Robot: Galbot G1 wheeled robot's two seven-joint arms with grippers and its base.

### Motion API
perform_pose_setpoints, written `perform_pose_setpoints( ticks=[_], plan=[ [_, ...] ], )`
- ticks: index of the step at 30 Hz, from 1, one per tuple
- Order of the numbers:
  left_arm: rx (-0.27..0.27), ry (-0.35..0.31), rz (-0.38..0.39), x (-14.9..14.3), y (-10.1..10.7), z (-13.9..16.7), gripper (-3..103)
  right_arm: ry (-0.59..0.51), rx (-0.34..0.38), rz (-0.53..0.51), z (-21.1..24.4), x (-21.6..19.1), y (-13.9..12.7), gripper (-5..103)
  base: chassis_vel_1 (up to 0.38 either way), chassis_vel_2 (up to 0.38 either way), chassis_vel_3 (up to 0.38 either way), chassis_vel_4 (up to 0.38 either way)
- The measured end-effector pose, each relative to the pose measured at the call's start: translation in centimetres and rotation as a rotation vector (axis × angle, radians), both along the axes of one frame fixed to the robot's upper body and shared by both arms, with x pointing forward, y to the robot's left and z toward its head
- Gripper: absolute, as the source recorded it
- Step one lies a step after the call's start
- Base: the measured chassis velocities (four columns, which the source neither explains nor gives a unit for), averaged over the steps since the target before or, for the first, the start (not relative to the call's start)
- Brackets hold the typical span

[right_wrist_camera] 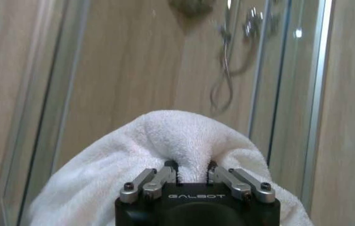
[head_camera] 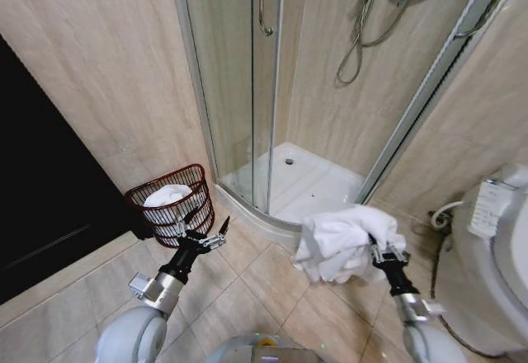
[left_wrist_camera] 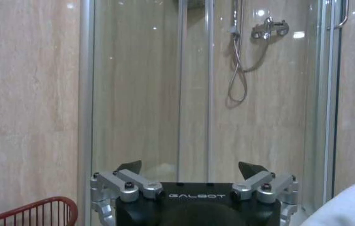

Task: Discard the used towel into the hamper.

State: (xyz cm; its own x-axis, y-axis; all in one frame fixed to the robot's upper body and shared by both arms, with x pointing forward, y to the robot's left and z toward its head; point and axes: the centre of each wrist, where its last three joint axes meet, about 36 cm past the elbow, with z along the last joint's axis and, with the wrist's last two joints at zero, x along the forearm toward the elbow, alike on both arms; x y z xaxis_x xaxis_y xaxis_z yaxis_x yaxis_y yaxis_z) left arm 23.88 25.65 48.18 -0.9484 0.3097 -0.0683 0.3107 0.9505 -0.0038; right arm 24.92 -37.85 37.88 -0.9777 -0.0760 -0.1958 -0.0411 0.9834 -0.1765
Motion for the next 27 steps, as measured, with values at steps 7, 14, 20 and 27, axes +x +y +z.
perform_pose_setpoints(
  ticks=[7,14,20,27],
  plan=[
    [0.0,0.0,0.0,0.0,0.0,0.0,100,-0.173,-0.042,0.028,5.6,-1.0,0.4,22,0.0,0.0,0.0,0.0],
    [0.0,0.0,0.0,0.0,0.0,0.0,100,-0.287,-0.042,0.056,11.0,-1.6,1.3,22,0.0,0.0,0.0,0.0],
    [0.0,0.0,0.0,0.0,0.0,0.0,100,-0.364,-0.045,0.078,14.8,-1.6,2.3,22,0.0,0.0,0.0,0.0],
    [0.0,0.0,0.0,0.0,0.0,0.0,100,-0.48,-0.022,0.044,18.7,-1.2,2.8,22,0.0,0.0,0.0,0.0]
  ],
)
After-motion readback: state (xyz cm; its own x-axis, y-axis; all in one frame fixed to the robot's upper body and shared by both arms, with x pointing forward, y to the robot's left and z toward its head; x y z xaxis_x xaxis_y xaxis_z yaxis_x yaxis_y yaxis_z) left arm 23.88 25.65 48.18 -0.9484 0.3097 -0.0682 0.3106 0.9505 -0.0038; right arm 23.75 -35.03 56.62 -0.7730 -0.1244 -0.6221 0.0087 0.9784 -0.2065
